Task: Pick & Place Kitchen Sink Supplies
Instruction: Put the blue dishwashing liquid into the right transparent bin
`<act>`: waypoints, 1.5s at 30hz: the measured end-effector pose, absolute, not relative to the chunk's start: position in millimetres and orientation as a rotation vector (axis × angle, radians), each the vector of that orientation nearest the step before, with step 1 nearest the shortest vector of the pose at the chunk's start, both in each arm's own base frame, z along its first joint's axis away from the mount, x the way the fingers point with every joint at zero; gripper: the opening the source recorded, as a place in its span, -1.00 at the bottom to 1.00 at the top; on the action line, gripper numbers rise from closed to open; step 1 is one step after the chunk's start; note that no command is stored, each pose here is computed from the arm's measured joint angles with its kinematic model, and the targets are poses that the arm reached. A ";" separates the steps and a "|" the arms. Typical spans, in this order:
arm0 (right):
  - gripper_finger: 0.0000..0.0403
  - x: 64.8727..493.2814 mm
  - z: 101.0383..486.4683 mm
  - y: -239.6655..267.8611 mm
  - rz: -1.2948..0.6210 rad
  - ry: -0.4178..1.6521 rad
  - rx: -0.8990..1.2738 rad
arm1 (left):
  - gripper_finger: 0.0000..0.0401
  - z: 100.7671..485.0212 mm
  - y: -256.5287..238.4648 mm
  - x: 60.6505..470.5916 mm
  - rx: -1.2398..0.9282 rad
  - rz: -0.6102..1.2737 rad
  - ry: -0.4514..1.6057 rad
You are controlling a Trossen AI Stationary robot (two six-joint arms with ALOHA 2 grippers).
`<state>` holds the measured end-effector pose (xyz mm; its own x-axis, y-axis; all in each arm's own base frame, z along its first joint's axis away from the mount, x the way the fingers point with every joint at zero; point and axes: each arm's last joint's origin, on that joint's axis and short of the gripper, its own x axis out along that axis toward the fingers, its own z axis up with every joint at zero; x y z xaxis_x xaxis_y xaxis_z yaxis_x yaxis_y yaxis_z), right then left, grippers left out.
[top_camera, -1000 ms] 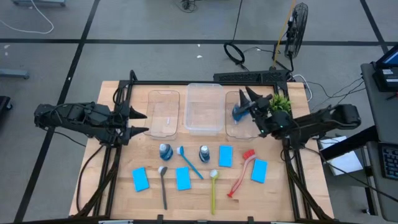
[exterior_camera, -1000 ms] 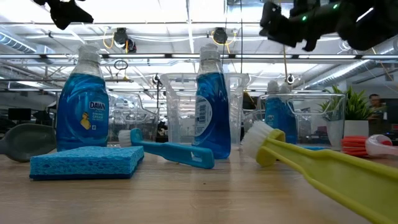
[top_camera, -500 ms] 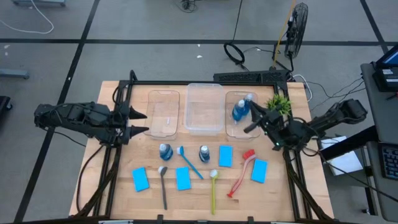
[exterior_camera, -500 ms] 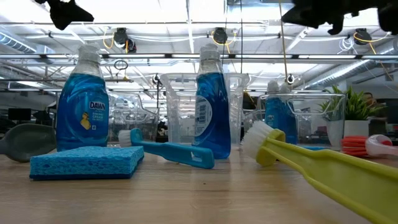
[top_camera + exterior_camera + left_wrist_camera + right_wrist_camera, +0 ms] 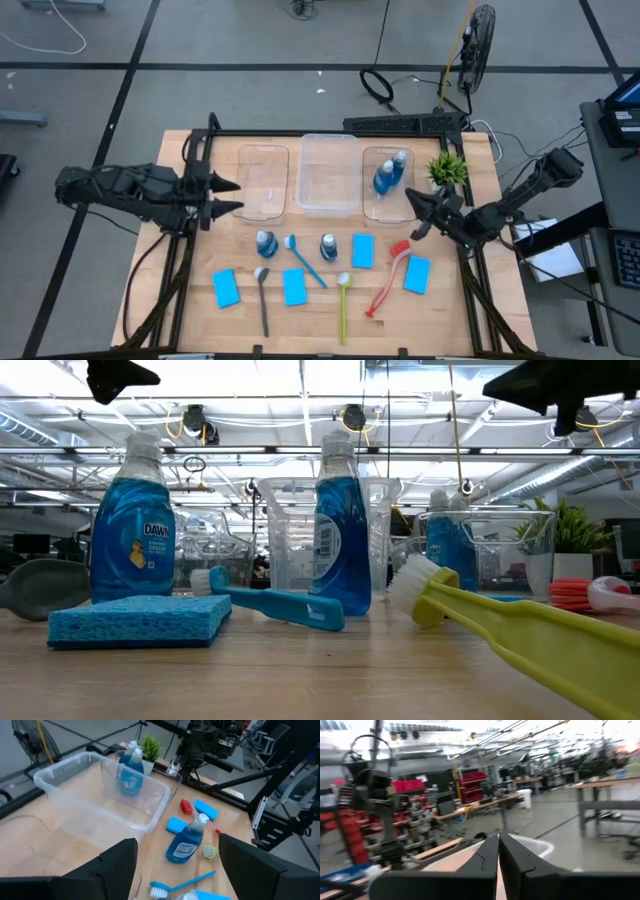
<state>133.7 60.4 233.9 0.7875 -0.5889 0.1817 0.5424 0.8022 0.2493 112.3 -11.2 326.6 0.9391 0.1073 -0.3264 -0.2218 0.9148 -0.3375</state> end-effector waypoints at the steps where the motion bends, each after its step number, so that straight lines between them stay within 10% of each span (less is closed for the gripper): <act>1: -1.00 131.0 230.7 60.9 -0.597 -0.257 0.199 | 0.37 325.7 -11.7 114.6 -0.391 0.176 0.317; 19: -1.00 109.3 201.1 58.2 -0.500 -0.256 0.284 | 0.39 292.6 -42.1 160.9 -0.752 0.107 0.665; 45: -0.99 109.3 200.8 58.2 -0.501 -0.254 0.278 | 0.39 282.5 -79.6 188.7 -0.914 0.469 1.087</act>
<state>109.3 58.2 200.8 0.8472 -0.5032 0.1704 0.4350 0.8411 0.3214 188.7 -79.6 282.5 0.4202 -0.0978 -0.9021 -0.7237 0.5636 -0.3982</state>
